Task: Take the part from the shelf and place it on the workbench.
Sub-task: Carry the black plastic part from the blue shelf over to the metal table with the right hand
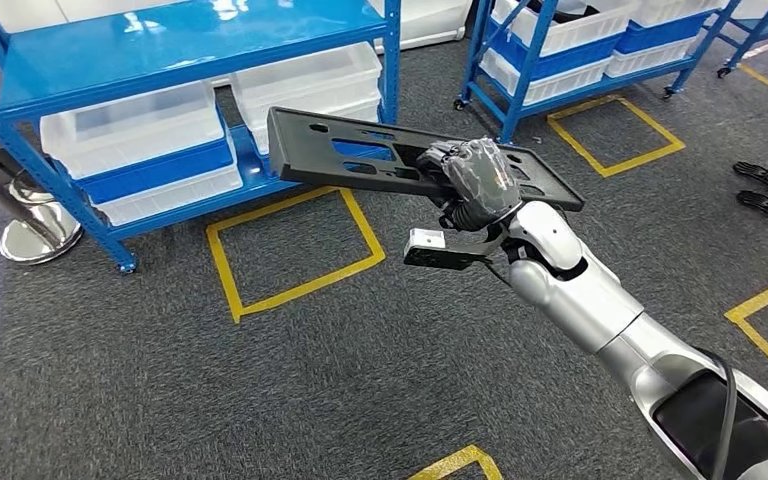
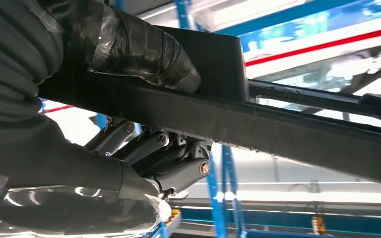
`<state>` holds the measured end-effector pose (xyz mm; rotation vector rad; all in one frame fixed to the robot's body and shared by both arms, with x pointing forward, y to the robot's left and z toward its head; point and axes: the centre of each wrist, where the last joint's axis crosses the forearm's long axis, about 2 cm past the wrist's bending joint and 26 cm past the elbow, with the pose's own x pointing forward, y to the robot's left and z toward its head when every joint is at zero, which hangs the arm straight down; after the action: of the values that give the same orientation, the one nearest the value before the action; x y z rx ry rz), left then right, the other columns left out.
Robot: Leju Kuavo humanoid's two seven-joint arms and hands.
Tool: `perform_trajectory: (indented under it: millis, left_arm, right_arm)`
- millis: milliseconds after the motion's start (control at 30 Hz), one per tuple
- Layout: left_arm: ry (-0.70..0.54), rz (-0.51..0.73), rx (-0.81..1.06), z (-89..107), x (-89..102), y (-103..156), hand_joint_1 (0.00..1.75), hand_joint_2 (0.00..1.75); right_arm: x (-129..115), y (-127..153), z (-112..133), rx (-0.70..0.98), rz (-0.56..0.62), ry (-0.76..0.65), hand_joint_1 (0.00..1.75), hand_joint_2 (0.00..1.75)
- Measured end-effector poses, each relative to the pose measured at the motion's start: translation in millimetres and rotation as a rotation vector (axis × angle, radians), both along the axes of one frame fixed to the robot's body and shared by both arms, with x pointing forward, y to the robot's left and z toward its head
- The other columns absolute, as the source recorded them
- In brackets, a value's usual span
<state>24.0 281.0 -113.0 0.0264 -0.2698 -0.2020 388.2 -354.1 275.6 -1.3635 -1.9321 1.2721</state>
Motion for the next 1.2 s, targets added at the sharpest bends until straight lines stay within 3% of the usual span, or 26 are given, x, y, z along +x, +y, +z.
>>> perform_trajectory:
  millis: [767, 1033, 1200]
  left_arm:
    - [0.014, -0.007, 0.006, 0.0, 0.4, 2, 0.00, 1.75]
    - [0.030, 0.022, 0.021, -0.3, -2.9, 17, 0.00, 1.75]
    - [0.040, 0.032, 0.025, -0.4, -5.0, 20, 0.00, 1.75]
  right_arm:
    - [-2, 0, -2, -0.026, -0.031, -0.003, 1.75, 1.75]
    - [1, 33, -8, -0.024, -0.008, -0.002, 1.75, 1.75]
    - [4, 38, -3, -0.050, -0.027, -0.028, 1.75, 1.75]
